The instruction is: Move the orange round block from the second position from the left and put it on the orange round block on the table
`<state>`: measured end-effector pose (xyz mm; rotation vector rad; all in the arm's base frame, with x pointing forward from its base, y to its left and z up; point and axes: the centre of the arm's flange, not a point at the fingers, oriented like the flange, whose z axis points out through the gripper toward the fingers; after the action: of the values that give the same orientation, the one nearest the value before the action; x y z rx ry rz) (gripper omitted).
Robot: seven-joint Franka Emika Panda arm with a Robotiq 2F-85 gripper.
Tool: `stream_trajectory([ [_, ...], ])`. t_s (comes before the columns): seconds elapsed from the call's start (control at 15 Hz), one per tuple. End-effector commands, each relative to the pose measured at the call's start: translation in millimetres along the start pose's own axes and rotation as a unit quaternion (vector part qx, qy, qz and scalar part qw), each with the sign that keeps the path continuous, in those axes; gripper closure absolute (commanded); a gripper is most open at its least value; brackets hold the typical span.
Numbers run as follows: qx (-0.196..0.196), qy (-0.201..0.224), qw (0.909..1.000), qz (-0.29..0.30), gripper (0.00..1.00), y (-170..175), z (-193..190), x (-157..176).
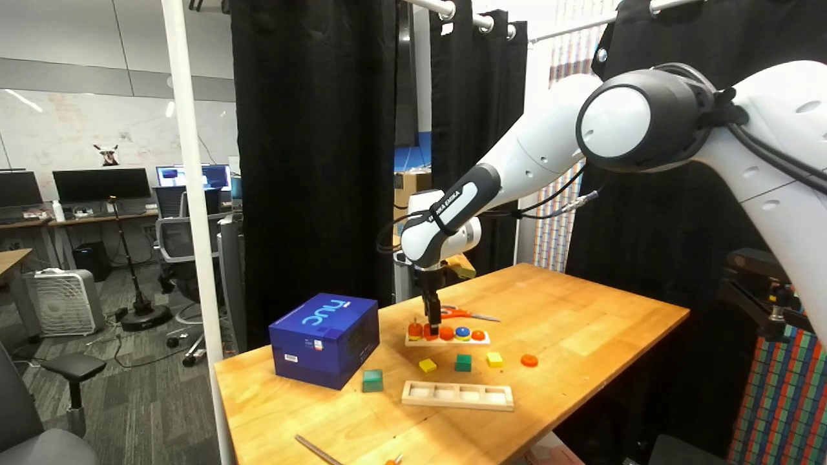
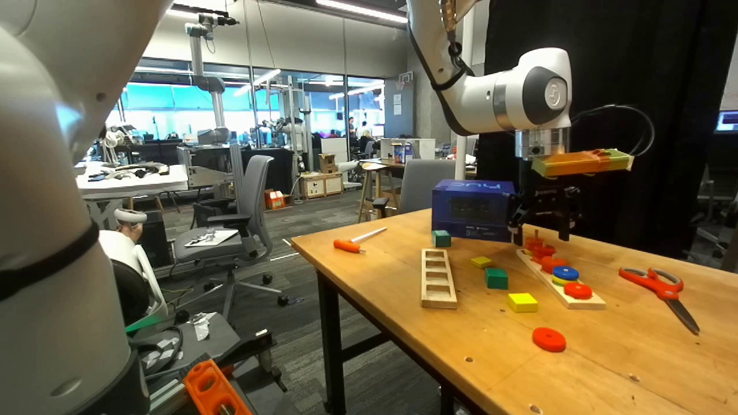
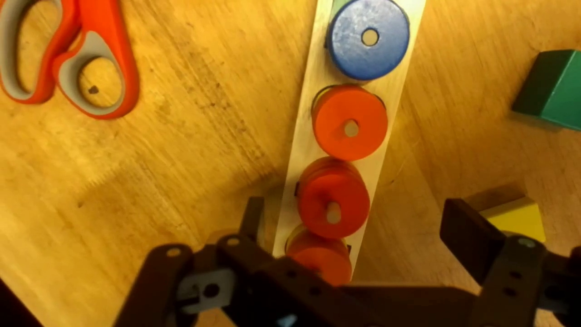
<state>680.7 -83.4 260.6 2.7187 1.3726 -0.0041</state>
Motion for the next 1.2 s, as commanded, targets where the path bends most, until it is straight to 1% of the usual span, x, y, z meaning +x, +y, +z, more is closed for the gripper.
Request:
stream_trajectory([
  [0.0,0.004,0.003,1.0,-0.005,0.0,19,-5,0],
  [0.27,0.015,0.009,0.9997,-0.017,0.0,25,-9,-8],
  [0.47,0.016,0.014,0.9995,-0.022,0.0,28,-10,-9],
  [1.07,0.025,0.028,0.9988,-0.031,0.0,31,-5,5],
  [1.13,0.023,0.033,0.9986,-0.035,0.16,30,-4,5],
])
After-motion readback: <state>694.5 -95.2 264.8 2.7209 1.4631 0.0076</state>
